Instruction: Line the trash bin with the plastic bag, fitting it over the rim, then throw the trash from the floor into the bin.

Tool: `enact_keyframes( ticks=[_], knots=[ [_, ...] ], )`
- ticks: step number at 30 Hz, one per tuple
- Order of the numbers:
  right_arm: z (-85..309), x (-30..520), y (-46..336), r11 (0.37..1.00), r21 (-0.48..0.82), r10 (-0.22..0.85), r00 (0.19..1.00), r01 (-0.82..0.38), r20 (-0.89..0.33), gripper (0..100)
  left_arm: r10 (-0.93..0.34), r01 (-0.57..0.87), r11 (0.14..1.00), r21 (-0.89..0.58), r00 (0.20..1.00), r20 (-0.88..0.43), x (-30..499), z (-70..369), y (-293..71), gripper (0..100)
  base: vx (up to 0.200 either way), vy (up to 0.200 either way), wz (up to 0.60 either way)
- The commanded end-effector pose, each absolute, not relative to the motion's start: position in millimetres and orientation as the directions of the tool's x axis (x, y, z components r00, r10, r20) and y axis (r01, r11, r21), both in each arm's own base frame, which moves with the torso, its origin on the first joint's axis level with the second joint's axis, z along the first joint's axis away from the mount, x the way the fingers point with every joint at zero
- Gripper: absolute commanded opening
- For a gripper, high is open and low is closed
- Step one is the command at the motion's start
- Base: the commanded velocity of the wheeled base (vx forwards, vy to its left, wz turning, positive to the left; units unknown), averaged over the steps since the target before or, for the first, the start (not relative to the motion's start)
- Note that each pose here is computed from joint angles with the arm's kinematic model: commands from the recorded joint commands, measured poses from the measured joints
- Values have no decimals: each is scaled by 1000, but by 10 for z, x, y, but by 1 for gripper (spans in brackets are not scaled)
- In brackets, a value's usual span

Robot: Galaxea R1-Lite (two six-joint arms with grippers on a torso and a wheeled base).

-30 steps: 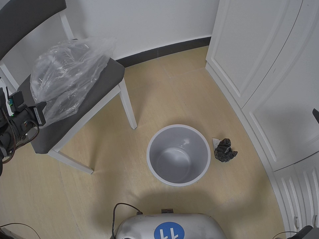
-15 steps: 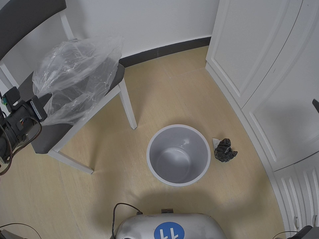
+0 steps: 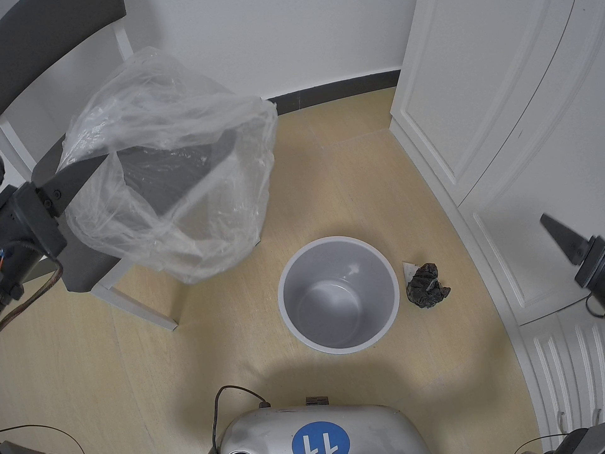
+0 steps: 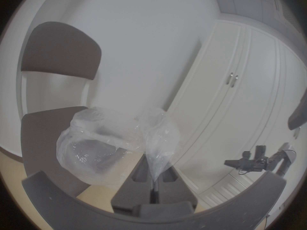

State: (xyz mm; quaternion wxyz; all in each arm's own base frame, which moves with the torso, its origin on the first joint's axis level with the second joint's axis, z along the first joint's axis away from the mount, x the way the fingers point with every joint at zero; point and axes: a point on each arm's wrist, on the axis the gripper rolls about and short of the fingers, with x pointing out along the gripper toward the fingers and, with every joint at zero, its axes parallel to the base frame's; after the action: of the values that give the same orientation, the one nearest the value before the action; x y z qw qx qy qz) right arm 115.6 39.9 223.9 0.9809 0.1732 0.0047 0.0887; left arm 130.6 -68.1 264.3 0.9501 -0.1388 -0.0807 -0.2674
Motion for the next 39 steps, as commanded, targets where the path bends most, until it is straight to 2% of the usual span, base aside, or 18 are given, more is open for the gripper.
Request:
enact_keyframes(
  ticks=[1, 7, 11, 13, 16, 24, 33, 39],
  knots=[
    [1898, 1172, 548, 928, 294, 270, 957, -230, -104, 100, -562, 613, 770, -177, 783, 268, 1022, 2672, -682, 0, 0, 0, 0],
    [1816, 1203, 595, 930, 277, 289, 946, -242, -147, 100, -614, 663, 726, -182, 744, 262, 995, 2666, -766, 0, 0, 0, 0],
    [1749, 1200, 708, 907, 295, 365, 912, -302, -188, 100, -630, 677, 712, -185, 733, 256, 988, 2656, -790, 0, 0, 0, 0],
    [1660, 1283, 856, 886, 337, 408, 881, -319, -238, 100, -643, 687, 703, -186, 725, 249, 995, 2646, -819, 0, 0, 0, 0],
    [1598, 1372, 1018, 859, 374, 450, 864, -349, -227, 100, -643, 688, 701, -185, 723, 252, 1005, 2659, -830, 0, 0, 0, 0],
    [1222, 1528, 1312, 845, 385, 491, 823, -370, -287, 100, -653, 706, 684, -183, 705, 277, 936, 2692, -804, 0, 0, 0, 0],
    [1179, 1625, 1480, 788, 453, 532, 832, -418, -156, 100, -655, 712, 678, -182, 697, 291, 907, 2716, -786, 0, 0, 0, 0],
    [1276, 1834, 1778, 779, 374, 568, 819, -504, -80, 100, -653, 714, 677, -180, 695, 302, 896, 2727, -777, 0, 0, 0, 0]
  ],
)
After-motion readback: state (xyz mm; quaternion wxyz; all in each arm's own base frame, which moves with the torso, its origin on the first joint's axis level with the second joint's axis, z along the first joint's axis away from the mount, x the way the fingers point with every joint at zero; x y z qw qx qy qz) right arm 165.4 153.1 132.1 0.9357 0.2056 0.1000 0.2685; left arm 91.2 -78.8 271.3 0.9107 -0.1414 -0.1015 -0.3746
